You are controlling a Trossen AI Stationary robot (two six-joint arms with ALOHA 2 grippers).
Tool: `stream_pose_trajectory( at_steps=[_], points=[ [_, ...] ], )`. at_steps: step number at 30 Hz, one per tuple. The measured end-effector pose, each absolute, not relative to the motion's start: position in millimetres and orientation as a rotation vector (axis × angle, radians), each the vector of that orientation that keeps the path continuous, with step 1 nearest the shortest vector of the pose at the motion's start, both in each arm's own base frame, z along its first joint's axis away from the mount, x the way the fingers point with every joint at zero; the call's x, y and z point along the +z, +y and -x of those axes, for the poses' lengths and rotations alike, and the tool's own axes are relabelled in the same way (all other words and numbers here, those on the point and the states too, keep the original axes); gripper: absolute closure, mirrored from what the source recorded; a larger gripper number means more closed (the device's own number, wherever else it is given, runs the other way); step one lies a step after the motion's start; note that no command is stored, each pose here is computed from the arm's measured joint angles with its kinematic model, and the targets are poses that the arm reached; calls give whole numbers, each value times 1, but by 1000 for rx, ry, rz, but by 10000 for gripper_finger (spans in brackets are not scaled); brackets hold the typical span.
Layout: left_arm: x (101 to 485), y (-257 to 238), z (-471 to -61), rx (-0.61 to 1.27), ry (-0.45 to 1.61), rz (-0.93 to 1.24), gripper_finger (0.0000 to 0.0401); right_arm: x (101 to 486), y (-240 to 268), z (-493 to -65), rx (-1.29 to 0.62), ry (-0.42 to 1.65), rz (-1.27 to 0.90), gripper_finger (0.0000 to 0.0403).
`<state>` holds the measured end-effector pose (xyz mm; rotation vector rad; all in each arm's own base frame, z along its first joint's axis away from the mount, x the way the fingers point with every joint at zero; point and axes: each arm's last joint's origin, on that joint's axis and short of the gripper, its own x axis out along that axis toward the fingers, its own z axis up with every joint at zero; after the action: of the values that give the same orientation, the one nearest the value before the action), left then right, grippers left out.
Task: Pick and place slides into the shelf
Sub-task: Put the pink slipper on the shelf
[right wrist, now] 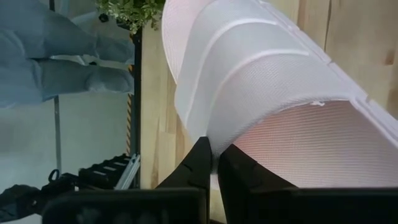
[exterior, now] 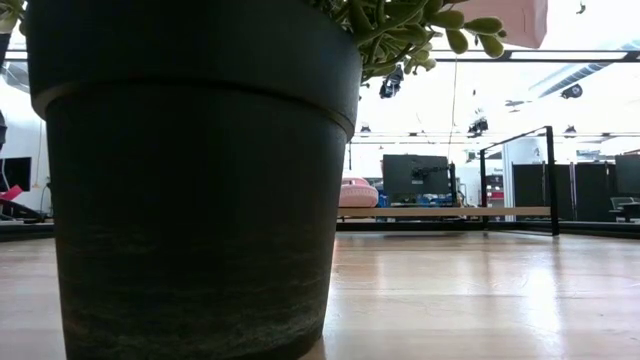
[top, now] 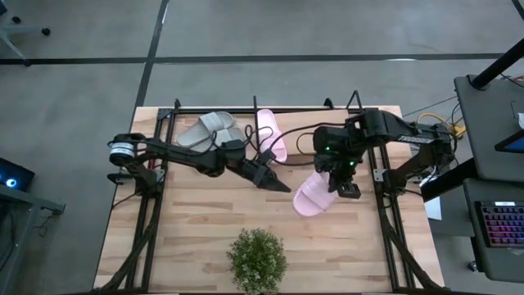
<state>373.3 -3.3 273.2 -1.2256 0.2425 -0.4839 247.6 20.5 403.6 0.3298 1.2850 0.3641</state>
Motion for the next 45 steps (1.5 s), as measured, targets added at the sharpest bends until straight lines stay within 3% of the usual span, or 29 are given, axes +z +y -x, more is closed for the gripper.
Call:
stream_pose_trajectory(
  at_steps=[13,38,45],
  points=[
    [260,-9,-382,-475,287,1256,96,405,17,-248,368,1270,-323,394],
    [274,-18,-425,-548,283,1236,97,408,9,-248,349,1245,-328,394],
    [274,-19,-427,-560,294,1235,147,408,9,-248,349,1245,-328,394]
  ],
)
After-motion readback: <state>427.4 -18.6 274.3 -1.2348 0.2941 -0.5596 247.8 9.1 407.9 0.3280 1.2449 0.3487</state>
